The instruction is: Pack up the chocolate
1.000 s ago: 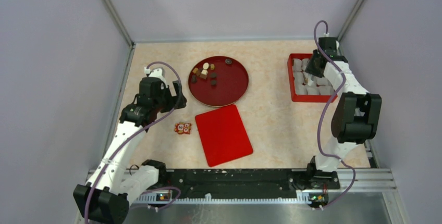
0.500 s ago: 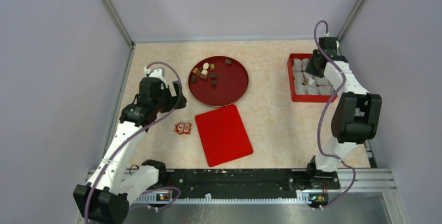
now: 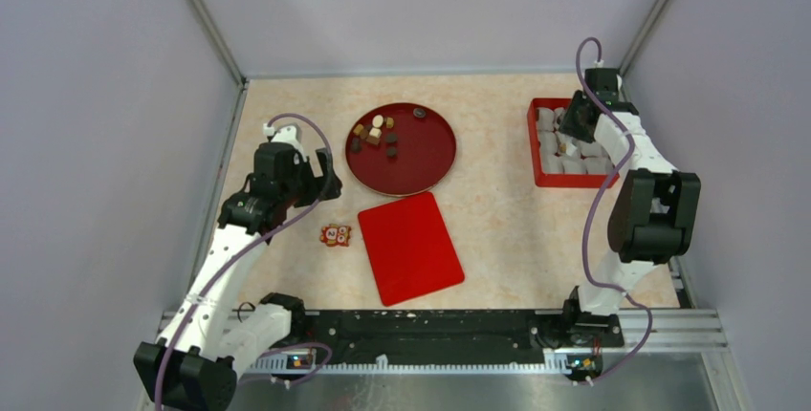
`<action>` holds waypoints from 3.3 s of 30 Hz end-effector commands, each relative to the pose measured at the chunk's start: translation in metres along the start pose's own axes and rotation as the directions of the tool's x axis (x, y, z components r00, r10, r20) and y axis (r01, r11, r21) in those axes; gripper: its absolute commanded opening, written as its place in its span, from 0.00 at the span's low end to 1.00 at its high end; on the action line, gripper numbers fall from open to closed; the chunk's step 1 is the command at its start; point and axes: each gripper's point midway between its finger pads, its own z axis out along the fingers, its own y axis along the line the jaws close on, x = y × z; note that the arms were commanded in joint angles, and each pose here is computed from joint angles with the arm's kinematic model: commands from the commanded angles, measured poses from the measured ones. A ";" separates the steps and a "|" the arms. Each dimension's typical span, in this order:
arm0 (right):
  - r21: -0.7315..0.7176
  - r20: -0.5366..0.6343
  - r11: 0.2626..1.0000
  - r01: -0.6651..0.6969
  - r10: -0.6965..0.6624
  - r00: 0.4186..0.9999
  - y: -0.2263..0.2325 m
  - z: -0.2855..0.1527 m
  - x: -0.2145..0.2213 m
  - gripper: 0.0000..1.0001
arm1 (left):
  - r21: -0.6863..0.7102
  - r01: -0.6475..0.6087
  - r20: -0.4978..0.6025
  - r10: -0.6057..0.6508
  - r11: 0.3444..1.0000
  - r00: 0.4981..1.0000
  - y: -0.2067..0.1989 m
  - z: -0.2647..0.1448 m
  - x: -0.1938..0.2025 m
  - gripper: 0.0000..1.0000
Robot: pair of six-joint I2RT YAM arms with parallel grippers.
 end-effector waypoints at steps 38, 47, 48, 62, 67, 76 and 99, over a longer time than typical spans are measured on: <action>-0.434 0.147 0.767 0.472 -0.457 0.877 0.283 -0.101 0.119 0.33 | 0.015 0.026 0.079 -0.028 1.000 0.996 -0.006 -0.014 -0.024 0.99; -0.395 0.134 0.798 0.455 -0.439 0.888 0.295 -0.072 0.111 0.37 | 0.007 0.017 0.086 -0.017 1.000 0.996 -0.005 -0.017 -0.027 0.99; -0.393 0.130 0.801 0.451 -0.437 0.890 0.295 -0.068 0.110 0.37 | 0.005 0.017 0.087 -0.017 1.000 0.996 -0.005 -0.017 -0.027 0.99; -0.427 0.104 0.803 0.416 -0.414 0.904 0.316 -0.044 0.103 0.39 | -0.006 0.017 0.086 -0.016 1.000 0.996 -0.003 -0.015 -0.028 0.99; -0.437 0.104 0.800 0.411 -0.409 0.907 0.325 -0.037 0.103 0.39 | -0.010 0.016 0.084 -0.015 1.000 0.996 -0.002 -0.015 -0.028 0.99; -0.429 0.095 0.795 0.429 -0.432 0.897 0.329 -0.028 0.106 0.34 | -0.019 0.013 0.085 -0.011 1.000 0.996 0.000 -0.018 -0.027 0.99; -0.443 0.216 0.861 0.250 -0.168 0.962 0.203 -0.133 0.024 0.00 | -0.007 0.007 0.079 -0.007 1.000 0.997 -0.001 -0.019 -0.024 0.99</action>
